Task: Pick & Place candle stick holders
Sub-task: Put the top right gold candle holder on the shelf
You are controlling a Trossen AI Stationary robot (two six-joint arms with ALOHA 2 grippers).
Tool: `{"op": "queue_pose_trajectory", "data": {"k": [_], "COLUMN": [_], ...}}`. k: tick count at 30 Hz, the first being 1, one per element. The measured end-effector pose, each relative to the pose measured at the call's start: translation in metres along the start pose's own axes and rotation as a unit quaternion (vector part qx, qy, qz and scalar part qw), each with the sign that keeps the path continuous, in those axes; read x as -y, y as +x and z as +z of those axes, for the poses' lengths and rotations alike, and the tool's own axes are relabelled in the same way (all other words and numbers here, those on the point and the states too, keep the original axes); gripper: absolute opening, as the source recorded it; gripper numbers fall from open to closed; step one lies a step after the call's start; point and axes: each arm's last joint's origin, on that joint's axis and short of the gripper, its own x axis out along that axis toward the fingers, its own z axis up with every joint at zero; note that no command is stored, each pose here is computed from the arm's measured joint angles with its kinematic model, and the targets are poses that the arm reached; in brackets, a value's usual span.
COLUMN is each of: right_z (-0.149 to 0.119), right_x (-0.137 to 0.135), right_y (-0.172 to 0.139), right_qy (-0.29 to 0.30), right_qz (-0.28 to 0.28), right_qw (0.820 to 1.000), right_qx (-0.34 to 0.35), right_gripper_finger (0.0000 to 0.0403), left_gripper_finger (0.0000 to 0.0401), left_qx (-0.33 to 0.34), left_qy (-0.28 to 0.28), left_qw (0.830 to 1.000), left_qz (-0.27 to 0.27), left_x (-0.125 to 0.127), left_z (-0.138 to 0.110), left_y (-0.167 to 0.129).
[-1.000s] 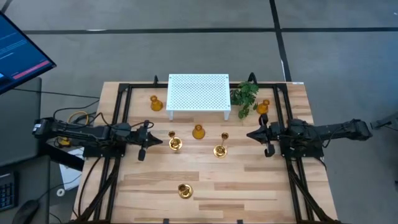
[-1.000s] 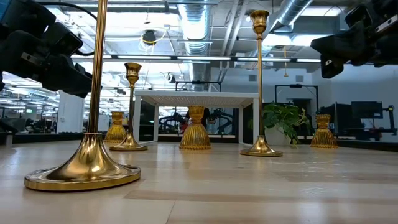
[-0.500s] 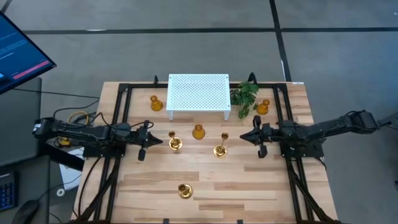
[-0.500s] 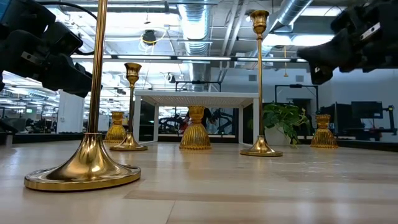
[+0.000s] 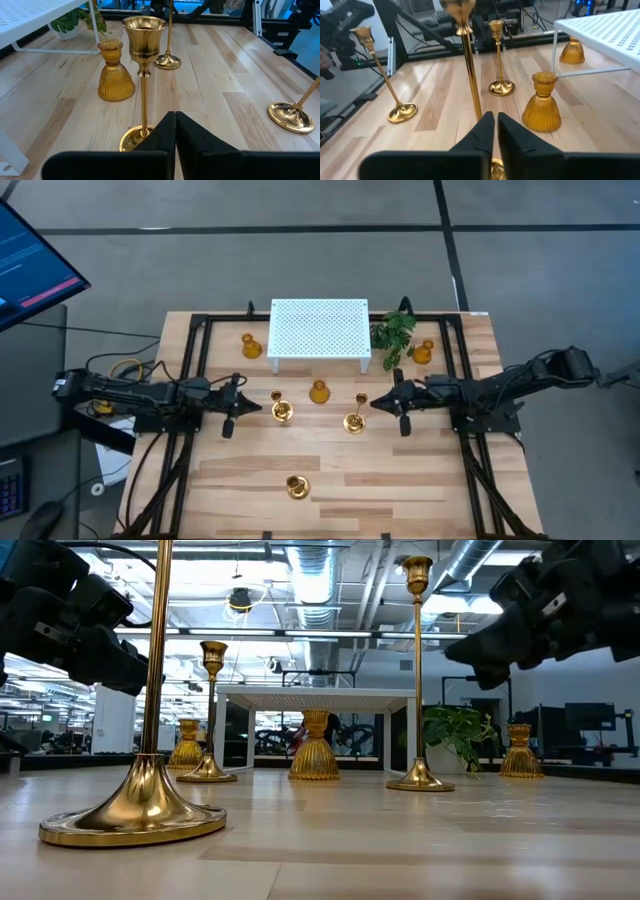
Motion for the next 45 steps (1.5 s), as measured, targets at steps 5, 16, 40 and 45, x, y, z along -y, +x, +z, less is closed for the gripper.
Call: {"op": "queue_pose_trajectory", "data": {"k": [5, 16, 40, 45], "right_z": [0.002, 0.008, 0.023, 0.035], "right_x": [0.000, -0.014, -0.013, -0.013], "right_y": [0.008, 0.035, 0.050, 0.042], "right_qy": [0.000, -0.007, -0.006, -0.012], "right_qz": [-0.002, 0.023, 0.007, -0.002], "right_qw": [1.000, 0.999, 0.998, 1.000], "right_qx": [-0.011, -0.035, -0.054, -0.022], "right_gripper_finger": [0.0098, 0.0223, 0.0051, 0.0010], "left_gripper_finger": [0.0008, 0.0008, 0.0008, 0.0008], "left_qx": [0.000, 0.000, 0.000, 0.000], "left_qy": [0.000, 0.000, -0.002, -0.002], "left_qw": [1.000, 1.000, 1.000, 1.000], "left_qz": [0.000, 0.000, 0.000, 0.000], "left_x": [0.000, 0.000, 0.000, 0.000], "left_z": [0.000, 0.000, 0.000, 0.000], "left_y": [0.000, 0.000, 0.000, 0.000]}}
